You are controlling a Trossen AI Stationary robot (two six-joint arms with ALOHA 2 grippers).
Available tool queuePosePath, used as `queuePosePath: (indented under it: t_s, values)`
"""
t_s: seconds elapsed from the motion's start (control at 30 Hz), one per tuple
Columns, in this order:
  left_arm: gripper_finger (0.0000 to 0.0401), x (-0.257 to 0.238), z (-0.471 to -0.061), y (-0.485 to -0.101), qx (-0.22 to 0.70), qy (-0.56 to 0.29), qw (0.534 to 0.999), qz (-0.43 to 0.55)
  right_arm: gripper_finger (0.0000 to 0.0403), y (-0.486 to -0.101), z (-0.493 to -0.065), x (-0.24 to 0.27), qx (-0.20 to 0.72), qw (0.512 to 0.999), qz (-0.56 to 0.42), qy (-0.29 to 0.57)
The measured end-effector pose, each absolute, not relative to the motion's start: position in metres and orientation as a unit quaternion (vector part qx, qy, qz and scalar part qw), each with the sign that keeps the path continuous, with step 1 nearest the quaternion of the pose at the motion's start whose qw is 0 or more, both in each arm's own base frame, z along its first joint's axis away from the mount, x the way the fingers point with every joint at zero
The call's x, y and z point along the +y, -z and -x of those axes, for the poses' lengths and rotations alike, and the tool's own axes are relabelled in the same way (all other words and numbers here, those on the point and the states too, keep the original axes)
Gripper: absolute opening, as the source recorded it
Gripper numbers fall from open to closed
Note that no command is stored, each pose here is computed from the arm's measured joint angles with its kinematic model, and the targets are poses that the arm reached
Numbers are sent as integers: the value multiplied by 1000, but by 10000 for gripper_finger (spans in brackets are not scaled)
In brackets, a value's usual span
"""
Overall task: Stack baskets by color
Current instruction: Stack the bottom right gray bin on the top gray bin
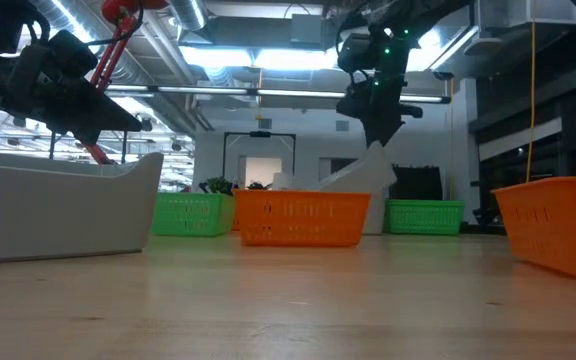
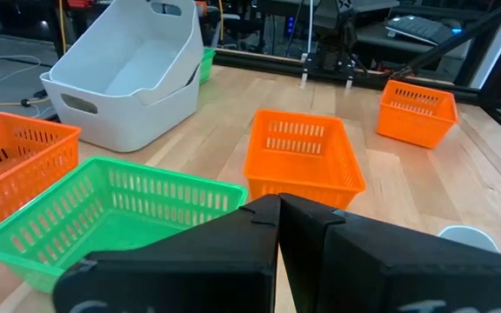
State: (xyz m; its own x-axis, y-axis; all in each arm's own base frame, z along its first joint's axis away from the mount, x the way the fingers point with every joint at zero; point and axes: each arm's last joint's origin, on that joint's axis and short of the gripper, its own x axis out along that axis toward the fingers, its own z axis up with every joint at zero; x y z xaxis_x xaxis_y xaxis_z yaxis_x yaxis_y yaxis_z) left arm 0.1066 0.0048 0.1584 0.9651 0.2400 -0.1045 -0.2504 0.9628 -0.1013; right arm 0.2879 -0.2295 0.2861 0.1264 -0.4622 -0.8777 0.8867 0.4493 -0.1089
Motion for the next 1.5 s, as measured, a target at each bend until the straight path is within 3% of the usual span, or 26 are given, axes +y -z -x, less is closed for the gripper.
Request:
queuePosePath:
  t_s: [0.23,0.47,0.9,1.5]
  values:
    - [0,5,-107,-158,46,-124,990,57,79,-277,-289,-230,470,720,-214,463]
    - [0,5,-107,-158,46,-124,990,57,8,-279,-293,-233,454,741,-202,451]
    - [0,5,-107,-158,46,-124,990,56,3,-295,-303,-230,427,779,-218,404]
    - [0,5,-107,-158,46,-124,990,57,1,-294,-308,-226,374,756,-299,447]
